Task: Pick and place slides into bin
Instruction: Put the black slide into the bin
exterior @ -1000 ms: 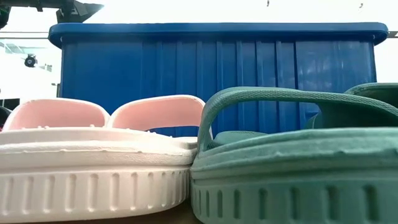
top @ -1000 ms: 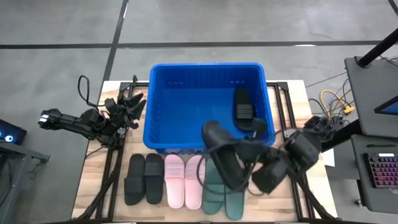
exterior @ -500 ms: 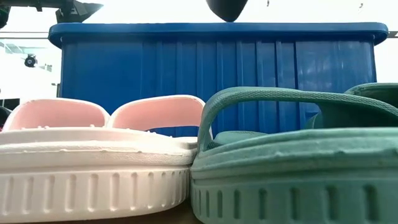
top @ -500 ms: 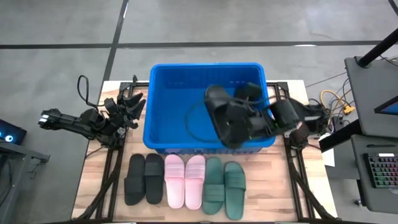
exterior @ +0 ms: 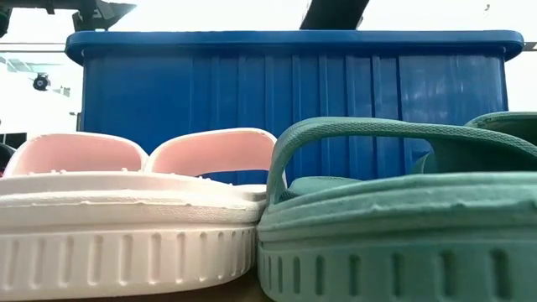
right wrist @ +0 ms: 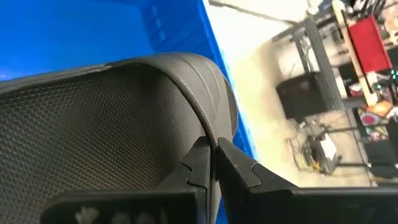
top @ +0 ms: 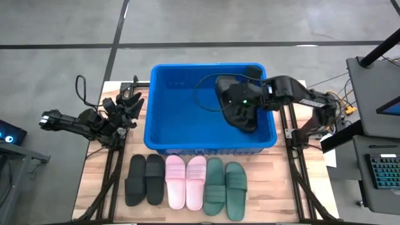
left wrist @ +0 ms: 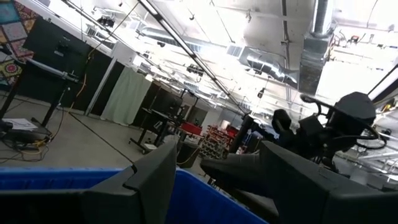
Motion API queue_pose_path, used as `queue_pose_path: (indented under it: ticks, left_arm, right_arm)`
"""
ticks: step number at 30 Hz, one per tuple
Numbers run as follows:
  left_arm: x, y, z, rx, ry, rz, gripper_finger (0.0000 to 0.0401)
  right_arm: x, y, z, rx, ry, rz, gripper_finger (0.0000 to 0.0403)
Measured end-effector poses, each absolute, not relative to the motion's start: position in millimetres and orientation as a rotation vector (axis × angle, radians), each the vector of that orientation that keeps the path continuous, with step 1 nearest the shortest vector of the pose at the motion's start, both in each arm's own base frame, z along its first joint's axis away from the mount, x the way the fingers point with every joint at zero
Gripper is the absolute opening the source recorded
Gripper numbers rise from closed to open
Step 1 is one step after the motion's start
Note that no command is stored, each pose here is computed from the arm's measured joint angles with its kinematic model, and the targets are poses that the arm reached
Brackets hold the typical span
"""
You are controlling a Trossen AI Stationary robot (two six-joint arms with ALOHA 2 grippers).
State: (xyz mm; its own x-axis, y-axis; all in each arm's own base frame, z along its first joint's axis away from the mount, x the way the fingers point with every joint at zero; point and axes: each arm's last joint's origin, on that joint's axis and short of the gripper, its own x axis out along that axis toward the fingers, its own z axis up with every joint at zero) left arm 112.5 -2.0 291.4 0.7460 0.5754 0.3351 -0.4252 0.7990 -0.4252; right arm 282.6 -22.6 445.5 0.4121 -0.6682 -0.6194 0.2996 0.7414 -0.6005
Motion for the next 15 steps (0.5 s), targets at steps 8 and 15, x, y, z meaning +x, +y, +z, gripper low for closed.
queue_pose_path:
  ticks: [8,15]
  left_arm:
    - [112.5,-1.9,291.3,-0.336,-0.472,0.564,0.0217]
    - [112.2,-1.4,291.1,-0.340,-0.471,0.584,0.0217]
  right_arm:
    - [264.2,-58.5,415.5,-0.507,1.032,-0.707,0.0011]
    - [265.5,-77.4,378.0,-0.527,1.111,-0.705,0.0011]
